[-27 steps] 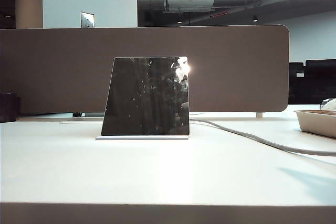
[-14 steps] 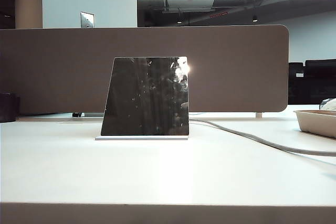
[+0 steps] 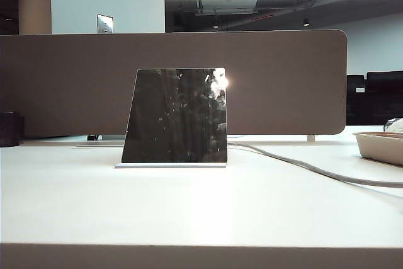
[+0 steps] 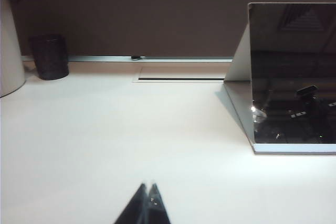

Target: Push the base of the mirror on the table to move it forward for a short distance.

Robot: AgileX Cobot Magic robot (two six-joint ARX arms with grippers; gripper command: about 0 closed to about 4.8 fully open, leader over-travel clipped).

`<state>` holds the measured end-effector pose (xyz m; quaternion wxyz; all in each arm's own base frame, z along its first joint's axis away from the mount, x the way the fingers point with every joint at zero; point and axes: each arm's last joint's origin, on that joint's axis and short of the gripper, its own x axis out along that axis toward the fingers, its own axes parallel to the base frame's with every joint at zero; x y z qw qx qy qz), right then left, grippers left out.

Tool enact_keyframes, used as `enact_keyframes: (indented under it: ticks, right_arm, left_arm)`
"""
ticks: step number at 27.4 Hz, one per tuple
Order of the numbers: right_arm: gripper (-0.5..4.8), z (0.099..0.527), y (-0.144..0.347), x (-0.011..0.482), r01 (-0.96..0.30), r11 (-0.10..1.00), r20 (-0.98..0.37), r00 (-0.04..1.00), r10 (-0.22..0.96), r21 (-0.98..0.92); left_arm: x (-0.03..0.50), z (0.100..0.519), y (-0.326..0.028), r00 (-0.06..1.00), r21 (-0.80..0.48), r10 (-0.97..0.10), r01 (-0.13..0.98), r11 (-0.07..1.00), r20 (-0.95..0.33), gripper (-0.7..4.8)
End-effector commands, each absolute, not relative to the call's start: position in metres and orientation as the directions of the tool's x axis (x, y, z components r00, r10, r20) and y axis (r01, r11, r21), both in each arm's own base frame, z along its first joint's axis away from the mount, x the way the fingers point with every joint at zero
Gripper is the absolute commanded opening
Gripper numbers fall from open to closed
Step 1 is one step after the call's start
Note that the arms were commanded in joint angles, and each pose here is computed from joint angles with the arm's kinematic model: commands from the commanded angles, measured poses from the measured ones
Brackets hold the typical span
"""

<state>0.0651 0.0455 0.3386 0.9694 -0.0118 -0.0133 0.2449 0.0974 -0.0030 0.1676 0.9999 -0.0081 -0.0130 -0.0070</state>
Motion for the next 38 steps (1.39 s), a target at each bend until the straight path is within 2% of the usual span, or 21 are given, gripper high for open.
enact_keyframes:
  ticks: [1,5,18,35,38]
  right_arm:
    - [-0.04,0.333,0.042,0.065,-0.47,0.882,0.035,0.882,0.471,-0.033]
    - [-0.04,0.319,0.039,0.066,-0.442,0.897,0.013,0.897,0.442,-0.036]
    - [-0.01,0.298,0.038,0.065,-0.439,0.897,-0.177,0.888,0.425,-0.05]
    - [-0.01,0.299,0.038,0.065,-0.432,0.9,-0.17,0.893,0.416,-0.065]
    - [-0.01,0.296,0.035,0.065,-0.393,0.916,-0.159,0.912,0.377,-0.081]
  left_arm:
    - [0.097,0.169,-0.003,0.999,-0.012,-0.015,0.015,1.0,0.036,-0.01]
    - [0.097,0.169,-0.003,0.999,-0.012,-0.014,0.015,1.0,0.036,-0.01]
    - [0.097,0.169,-0.003,0.999,-0.012,-0.014,0.015,1.0,0.036,-0.01]
    - [0.097,0.169,-0.003,0.999,-0.012,-0.014,0.015,1.0,0.036,-0.01]
    - [0.097,0.169,-0.003,0.999,-0.012,-0.014,0.015,1.0,0.036,-0.01]
